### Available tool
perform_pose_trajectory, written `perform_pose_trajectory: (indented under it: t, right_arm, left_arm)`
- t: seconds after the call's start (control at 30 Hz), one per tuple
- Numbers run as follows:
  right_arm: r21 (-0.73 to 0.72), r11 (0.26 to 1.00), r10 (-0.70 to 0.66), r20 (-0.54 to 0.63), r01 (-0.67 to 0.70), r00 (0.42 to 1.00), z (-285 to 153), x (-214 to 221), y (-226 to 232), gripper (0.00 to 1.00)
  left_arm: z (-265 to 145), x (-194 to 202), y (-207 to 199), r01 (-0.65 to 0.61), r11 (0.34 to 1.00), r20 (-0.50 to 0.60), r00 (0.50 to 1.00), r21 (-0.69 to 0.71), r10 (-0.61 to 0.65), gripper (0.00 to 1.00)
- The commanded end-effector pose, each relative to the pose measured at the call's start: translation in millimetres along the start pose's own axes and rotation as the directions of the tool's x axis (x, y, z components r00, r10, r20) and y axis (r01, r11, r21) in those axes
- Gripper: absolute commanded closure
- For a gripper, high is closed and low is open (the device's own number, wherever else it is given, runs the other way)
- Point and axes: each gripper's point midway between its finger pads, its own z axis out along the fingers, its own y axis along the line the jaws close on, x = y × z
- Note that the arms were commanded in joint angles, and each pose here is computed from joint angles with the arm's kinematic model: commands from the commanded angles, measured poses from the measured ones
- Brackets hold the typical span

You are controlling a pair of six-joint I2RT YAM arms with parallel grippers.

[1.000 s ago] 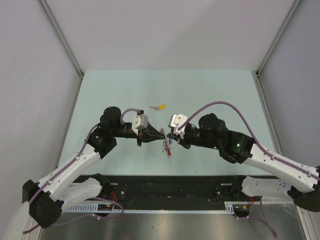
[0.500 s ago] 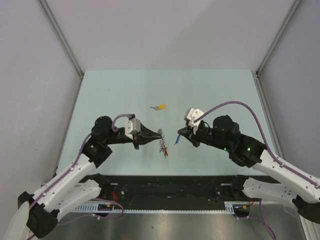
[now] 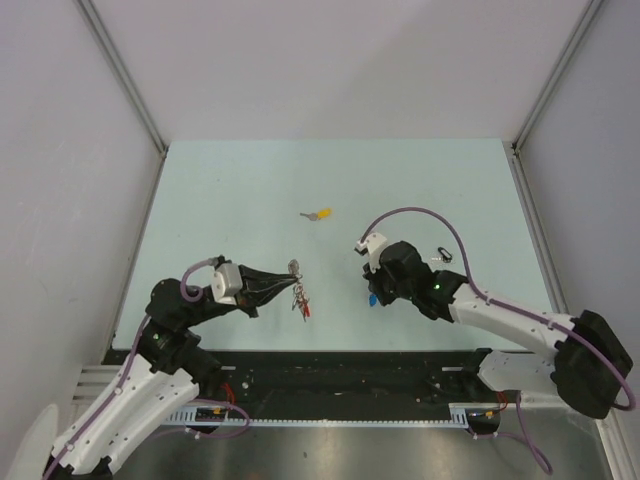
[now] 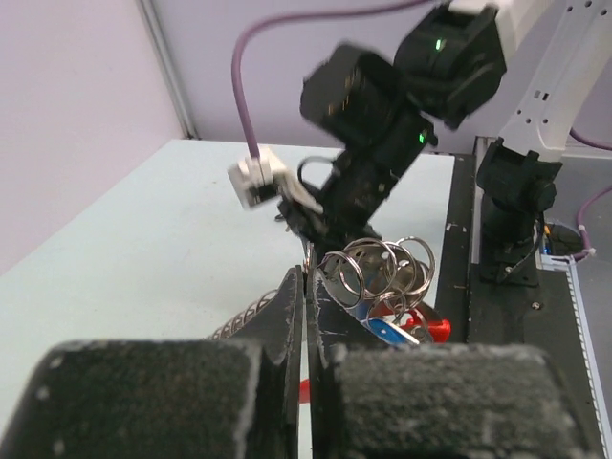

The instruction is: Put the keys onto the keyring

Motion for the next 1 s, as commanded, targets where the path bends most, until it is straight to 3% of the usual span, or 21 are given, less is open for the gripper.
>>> perform_pose_trajectory:
  t: [0.0,0.2,0.57,0.63,0.67,0.77,0.83,0.87,0.93,0.97]
  right_arm:
    - [0.054,0.996,0.069,0.126,-0.076,0.990,28,-17,-6,1.00]
    - [0.059,0.994,0.072,0.289,-0.093,0.955,58,-34,-7,1.00]
    - [0.088,0.992,0.060,0.314,-0.092,0.947,98,-3,0,1.00]
    - [0.082,0.993,0.060,0.306,-0.089,0.950,95,-2,5,0.92]
    - [0.081,0.992,0.064,0.298,-0.092,0.952,89,-3,6,0.79]
    - [0.100,0.989,0.087,0.231,-0.113,0.969,80,-1,3,0.62]
    - [0.087,0.988,0.106,0.232,-0.129,0.967,69,-17,4,0.54]
    - [0.103,0.985,0.118,0.169,-0.136,0.978,66,-6,-1,0.49]
    - [0.070,0.986,0.138,0.163,-0.151,0.977,57,-23,2,0.45]
    - [0.080,0.984,0.153,0.105,-0.162,0.983,54,-16,-2,0.44]
  left_arm:
    - [-8,-2,6,-0.005,0.998,0.011,1.000,-0.068,0.006,1.00]
    - [-9,0,13,-0.007,0.995,0.004,1.000,-0.102,0.007,1.00]
    - [-12,-2,20,-0.006,0.991,0.015,1.000,-0.131,0.008,1.00]
    - [-12,-2,20,-0.003,0.992,0.018,1.000,-0.124,0.005,1.00]
    - [-12,-2,21,-0.003,0.992,0.020,1.000,-0.126,0.006,1.00]
    - [-13,-3,22,0.001,0.992,0.021,1.000,-0.129,0.002,1.00]
    - [-13,-3,24,0.001,0.991,0.021,1.000,-0.133,0.002,1.00]
    - [-13,-2,23,0.004,0.992,0.018,1.000,-0.129,-0.001,1.00]
    - [-13,-3,24,0.005,0.991,0.021,1.000,-0.131,-0.002,1.00]
    - [-13,-3,24,0.006,0.992,0.021,1.000,-0.130,-0.003,1.00]
